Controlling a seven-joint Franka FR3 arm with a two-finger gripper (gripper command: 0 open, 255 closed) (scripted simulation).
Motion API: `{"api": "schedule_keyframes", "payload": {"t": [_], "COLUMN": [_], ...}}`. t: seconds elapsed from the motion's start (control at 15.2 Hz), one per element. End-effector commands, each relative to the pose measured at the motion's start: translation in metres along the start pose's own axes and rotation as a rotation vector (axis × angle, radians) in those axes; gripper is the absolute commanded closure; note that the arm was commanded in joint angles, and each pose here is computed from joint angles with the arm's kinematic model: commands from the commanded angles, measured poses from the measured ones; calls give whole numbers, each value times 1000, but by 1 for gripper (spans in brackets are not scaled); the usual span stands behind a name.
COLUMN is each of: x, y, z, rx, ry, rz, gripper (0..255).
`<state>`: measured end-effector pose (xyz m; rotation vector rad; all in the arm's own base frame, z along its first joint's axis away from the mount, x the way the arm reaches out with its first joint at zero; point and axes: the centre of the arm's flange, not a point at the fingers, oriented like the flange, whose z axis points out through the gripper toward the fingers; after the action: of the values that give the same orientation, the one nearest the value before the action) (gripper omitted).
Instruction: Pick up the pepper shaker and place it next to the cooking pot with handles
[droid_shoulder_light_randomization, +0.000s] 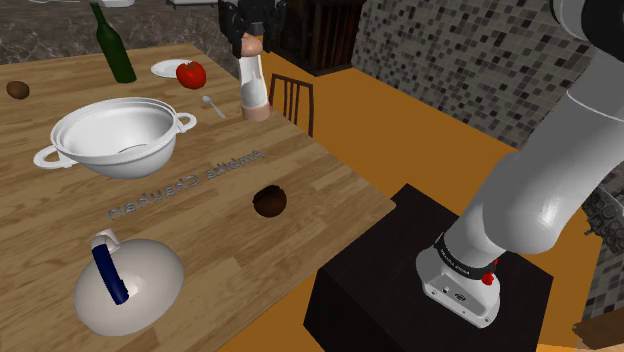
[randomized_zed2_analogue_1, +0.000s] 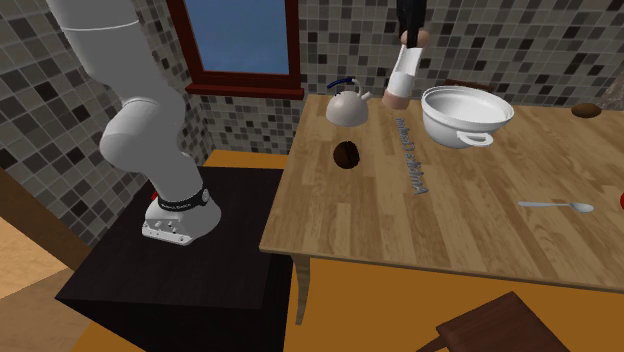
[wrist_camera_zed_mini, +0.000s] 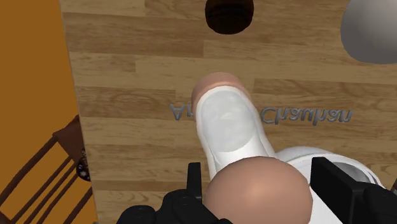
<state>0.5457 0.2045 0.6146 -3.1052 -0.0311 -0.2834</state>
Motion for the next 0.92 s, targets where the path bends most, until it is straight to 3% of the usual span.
{"api": "schedule_keyframes", "payload": {"t": [0.0, 0.4, 0.86], "x": [13, 56, 49], "y": [-24, -86, -85], "z": [5, 14, 50], "rx": [1, 1, 1], "ry": [0, 0, 0], "rz": [1, 1, 1], "gripper": [255, 255, 255]}}
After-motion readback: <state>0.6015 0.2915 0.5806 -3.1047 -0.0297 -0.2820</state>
